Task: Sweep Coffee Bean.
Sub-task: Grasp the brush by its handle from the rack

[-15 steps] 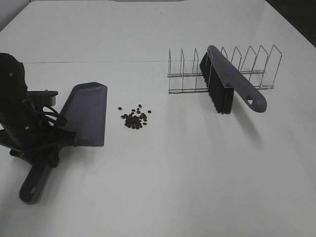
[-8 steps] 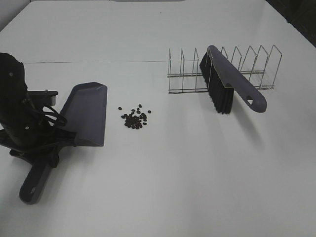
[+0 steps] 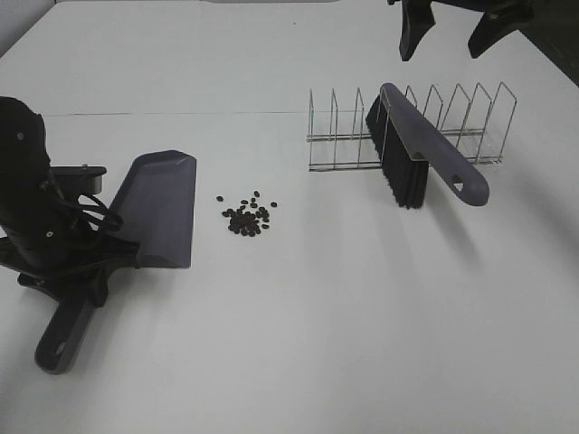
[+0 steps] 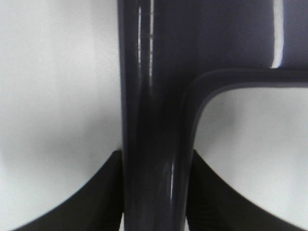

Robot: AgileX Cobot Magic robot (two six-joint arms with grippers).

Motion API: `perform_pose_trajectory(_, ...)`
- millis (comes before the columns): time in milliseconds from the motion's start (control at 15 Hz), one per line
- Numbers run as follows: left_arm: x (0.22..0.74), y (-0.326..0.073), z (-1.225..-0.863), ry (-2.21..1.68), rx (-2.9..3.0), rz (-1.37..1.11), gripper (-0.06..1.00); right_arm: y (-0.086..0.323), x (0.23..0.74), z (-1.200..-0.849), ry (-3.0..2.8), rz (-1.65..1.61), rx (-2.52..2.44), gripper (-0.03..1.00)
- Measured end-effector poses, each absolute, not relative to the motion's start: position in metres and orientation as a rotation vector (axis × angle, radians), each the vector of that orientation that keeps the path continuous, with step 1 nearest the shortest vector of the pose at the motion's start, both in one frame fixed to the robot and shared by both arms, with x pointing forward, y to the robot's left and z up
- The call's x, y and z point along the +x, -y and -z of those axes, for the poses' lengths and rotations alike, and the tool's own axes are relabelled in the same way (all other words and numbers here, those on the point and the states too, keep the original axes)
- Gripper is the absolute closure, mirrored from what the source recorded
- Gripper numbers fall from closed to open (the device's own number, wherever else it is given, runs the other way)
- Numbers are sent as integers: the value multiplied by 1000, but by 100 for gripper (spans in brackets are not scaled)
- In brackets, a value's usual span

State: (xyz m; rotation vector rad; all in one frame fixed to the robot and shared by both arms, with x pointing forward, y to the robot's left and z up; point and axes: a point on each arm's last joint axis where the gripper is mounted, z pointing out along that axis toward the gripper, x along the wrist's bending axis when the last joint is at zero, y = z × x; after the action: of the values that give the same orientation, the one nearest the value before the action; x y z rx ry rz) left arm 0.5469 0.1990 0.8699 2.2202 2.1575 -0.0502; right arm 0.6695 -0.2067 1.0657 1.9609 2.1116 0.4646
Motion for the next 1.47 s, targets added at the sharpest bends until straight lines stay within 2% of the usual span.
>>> perform_pose_trajectory(600, 547, -199, -870, -2158, 2221, 51, 62, 198, 717, -969, -2189, -323, 1965, 29)
perform_pose_trajectory(1067, 547, -199, -870, -2158, 2221, 51, 62, 200, 730, -918, -2201, -249, 1928, 29)
perform_pose_trajectory(1200, 547, -199, -870, -2158, 2221, 51, 62, 200, 731, -914, -2200, -253, 1924, 30)
perform_pose_trajectory(1333, 547, -199, -870, -2158, 2221, 51, 62, 199, 732, -914, -2193, -268, 1918, 35)
perform_pose_trajectory(1467, 547, -199, -870, -2158, 2221, 51, 62, 199, 732, -914, -2183, -269, 1927, 48)
